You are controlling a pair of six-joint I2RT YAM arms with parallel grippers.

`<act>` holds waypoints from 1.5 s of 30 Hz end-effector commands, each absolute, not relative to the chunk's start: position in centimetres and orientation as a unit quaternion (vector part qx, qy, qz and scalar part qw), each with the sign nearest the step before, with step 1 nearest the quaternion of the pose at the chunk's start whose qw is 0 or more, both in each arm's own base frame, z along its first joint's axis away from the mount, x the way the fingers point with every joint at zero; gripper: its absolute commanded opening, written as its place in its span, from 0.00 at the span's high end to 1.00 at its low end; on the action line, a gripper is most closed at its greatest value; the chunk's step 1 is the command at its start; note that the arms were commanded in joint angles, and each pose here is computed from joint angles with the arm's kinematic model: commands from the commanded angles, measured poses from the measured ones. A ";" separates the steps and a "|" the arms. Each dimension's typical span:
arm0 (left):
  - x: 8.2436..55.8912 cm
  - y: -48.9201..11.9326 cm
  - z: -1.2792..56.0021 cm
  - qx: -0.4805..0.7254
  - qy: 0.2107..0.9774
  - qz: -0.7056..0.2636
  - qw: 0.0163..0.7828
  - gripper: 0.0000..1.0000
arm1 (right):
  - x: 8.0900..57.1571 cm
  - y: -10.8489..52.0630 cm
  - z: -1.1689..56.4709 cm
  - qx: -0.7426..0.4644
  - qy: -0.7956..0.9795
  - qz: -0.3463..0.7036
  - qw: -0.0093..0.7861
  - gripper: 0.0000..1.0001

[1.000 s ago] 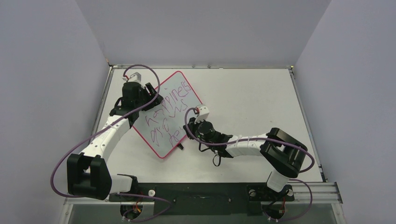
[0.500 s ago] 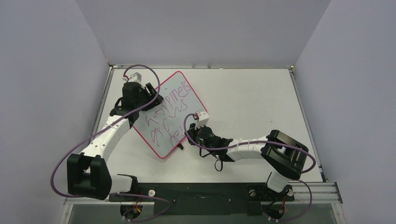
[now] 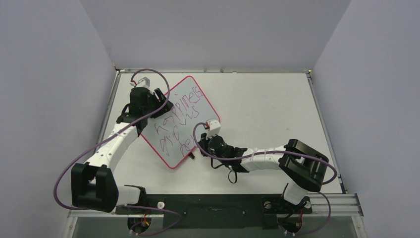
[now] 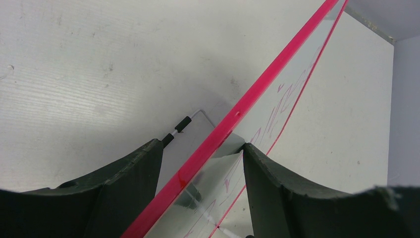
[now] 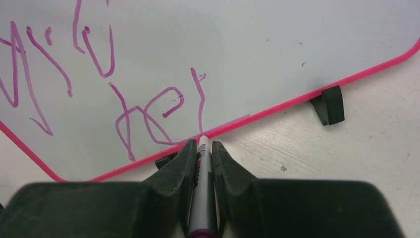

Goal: Write a sentence on the whiteboard

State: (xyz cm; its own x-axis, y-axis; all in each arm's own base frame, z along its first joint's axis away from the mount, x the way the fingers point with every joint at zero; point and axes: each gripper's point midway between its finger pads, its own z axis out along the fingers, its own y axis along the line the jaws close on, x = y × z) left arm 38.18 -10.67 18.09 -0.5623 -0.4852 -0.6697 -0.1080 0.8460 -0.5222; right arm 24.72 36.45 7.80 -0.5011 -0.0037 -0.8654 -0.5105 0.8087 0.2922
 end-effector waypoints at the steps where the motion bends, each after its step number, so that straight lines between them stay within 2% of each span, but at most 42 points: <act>1: 38.9 -10.6 20.6 -0.164 0.836 -0.225 0.473 0.54 | 26.0 37.9 10.6 -0.150 0.807 0.275 0.501 1.00; 11: 38.9 -10.6 20.5 -0.164 0.837 -0.224 0.472 0.54 | 27.1 38.5 12.5 -0.149 0.798 0.276 0.514 1.00; 45: 38.9 -10.6 20.4 -0.162 0.837 -0.225 0.472 0.54 | 30.9 38.2 12.5 -0.136 0.805 0.239 0.526 1.00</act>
State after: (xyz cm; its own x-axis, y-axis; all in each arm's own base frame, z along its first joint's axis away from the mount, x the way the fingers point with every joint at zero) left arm 38.31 -10.67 18.21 -0.5571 -0.4834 -0.6752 -0.1019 0.8467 -0.5222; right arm 28.84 37.82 11.09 -0.4454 0.0026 -0.8953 -0.4907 0.8358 0.2465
